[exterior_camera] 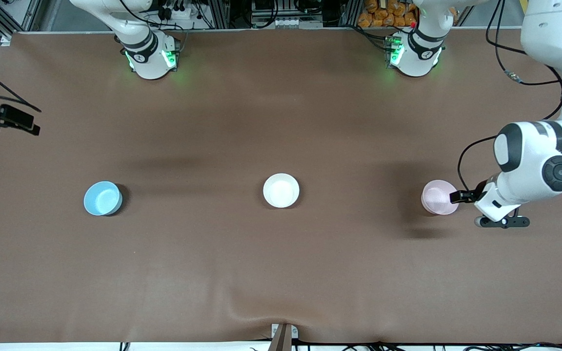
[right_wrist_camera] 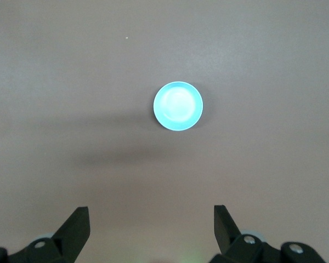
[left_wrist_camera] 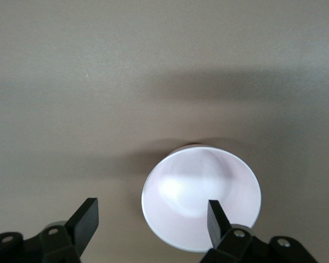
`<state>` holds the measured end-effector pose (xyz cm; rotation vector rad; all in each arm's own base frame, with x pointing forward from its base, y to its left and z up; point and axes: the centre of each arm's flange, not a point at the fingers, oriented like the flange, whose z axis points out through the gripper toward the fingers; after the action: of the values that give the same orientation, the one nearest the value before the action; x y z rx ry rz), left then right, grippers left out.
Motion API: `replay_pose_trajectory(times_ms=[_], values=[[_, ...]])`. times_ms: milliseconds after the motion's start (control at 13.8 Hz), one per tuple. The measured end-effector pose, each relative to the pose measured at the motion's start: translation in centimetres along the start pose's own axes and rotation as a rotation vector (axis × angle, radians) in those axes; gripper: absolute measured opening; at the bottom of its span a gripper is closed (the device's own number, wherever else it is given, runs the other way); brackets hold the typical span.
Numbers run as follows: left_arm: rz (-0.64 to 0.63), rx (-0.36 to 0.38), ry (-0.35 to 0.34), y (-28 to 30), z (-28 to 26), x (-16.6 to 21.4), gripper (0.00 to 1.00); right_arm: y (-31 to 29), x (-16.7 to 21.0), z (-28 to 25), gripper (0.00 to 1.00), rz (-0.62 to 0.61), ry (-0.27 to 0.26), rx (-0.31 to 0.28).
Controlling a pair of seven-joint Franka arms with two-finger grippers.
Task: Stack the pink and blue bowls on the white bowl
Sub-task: 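Reach the left gripper down to the rim of the pink bowl, then grasp the pink bowl with the left gripper while the right gripper reaches the blue bowl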
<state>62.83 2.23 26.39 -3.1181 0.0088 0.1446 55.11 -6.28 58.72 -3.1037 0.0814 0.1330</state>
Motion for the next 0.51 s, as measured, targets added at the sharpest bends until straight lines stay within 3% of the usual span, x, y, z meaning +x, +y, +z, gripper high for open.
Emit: replay_pose_trajectory(times_ms=[217, 362, 507], values=[[0.01, -0.004, 0.002, 0.3, 2.3, 0.4, 0.78, 0.4, 1.1, 2.5, 1.0, 0.007, -0.002, -0.001], [0.034, -0.005, -0.001, 0.1, 3.1, 0.4, 0.63, 0.6, 2.1, 4.1, 1.0, 0.009, -0.008, -0.002], [0.043, -0.007, 0.003, -0.6, 4.0, 0.3, 0.57, 0.9, 3.3, 5.8, 1.0, 0.013, -0.013, -0.004]])
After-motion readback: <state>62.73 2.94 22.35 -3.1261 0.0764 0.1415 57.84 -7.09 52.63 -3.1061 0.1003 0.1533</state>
